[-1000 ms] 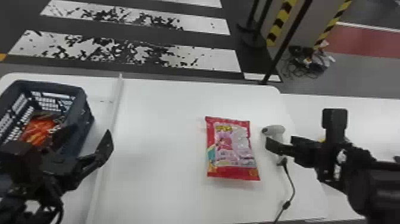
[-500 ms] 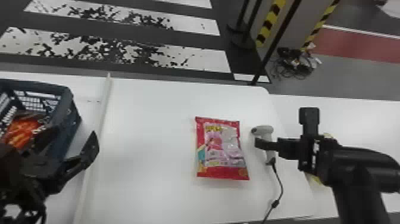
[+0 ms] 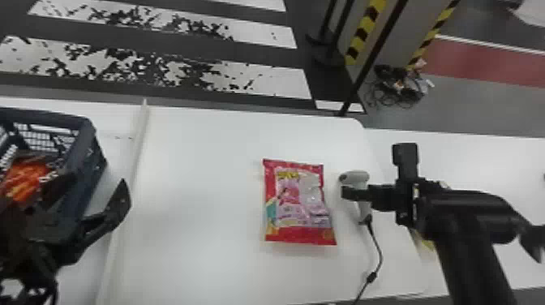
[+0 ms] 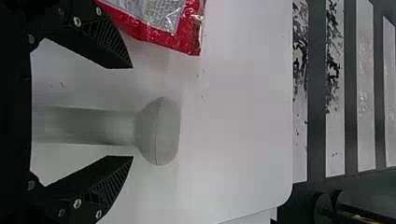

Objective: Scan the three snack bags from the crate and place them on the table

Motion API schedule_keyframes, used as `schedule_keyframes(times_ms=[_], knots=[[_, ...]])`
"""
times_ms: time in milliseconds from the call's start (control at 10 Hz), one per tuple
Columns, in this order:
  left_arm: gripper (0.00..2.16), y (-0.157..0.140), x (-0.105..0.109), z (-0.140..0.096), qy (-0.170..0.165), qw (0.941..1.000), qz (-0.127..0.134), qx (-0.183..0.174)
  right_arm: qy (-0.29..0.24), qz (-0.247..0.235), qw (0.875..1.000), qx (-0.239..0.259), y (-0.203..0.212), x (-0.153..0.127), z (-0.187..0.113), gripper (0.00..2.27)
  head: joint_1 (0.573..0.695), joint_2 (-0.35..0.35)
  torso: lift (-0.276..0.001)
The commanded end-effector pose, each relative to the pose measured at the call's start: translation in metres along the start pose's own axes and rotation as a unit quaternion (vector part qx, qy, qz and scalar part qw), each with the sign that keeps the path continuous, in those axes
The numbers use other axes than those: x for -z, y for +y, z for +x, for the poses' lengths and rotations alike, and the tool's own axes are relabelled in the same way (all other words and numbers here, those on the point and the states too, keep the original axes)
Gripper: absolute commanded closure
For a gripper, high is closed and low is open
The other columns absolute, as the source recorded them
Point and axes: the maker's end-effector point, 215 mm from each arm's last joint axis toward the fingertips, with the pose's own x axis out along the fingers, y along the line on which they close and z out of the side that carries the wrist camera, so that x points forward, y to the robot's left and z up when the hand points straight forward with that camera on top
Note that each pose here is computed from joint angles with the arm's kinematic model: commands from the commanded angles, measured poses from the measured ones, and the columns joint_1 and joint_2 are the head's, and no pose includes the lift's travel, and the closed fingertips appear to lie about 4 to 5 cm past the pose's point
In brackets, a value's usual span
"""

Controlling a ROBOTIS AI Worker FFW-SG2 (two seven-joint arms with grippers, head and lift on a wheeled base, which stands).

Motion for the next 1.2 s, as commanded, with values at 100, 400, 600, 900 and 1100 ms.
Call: schedule_keyframes(times_ms=[100, 400, 600, 900, 1100], knots=[[0.08, 0.001, 0.001, 0.001, 0.001, 1.0000, 0.000, -0.001, 0.018, -0.022, 0.999, 0.015, -0.007, 0.006, 0.004, 1.15, 0.695, -0.244, -0.062], [0.08, 0.002, 0.000, 0.001, 0.000, 1.0000, 0.000, -0.001, 0.046, -0.015, 0.999, 0.022, -0.010, 0.018, 0.005, 2.25, 0.695, -0.253, -0.062], [0.08, 0.002, -0.001, 0.001, -0.002, 1.0000, -0.001, -0.001, 0.045, -0.010, 0.999, 0.024, -0.008, 0.015, -0.005, 2.26, 0.695, -0.254, -0.062], [0.08, 0.000, -0.003, 0.002, -0.005, 1.0000, -0.001, 0.000, 0.049, -0.010, 0.998, 0.023, 0.016, 0.014, -0.052, 2.25, 0.695, -0.252, -0.062], [0.08, -0.002, -0.004, 0.002, -0.006, 1.0000, -0.001, 0.001, 0.046, -0.021, 0.999, 0.012, 0.049, 0.017, -0.084, 2.25, 0.695, -0.242, -0.062]])
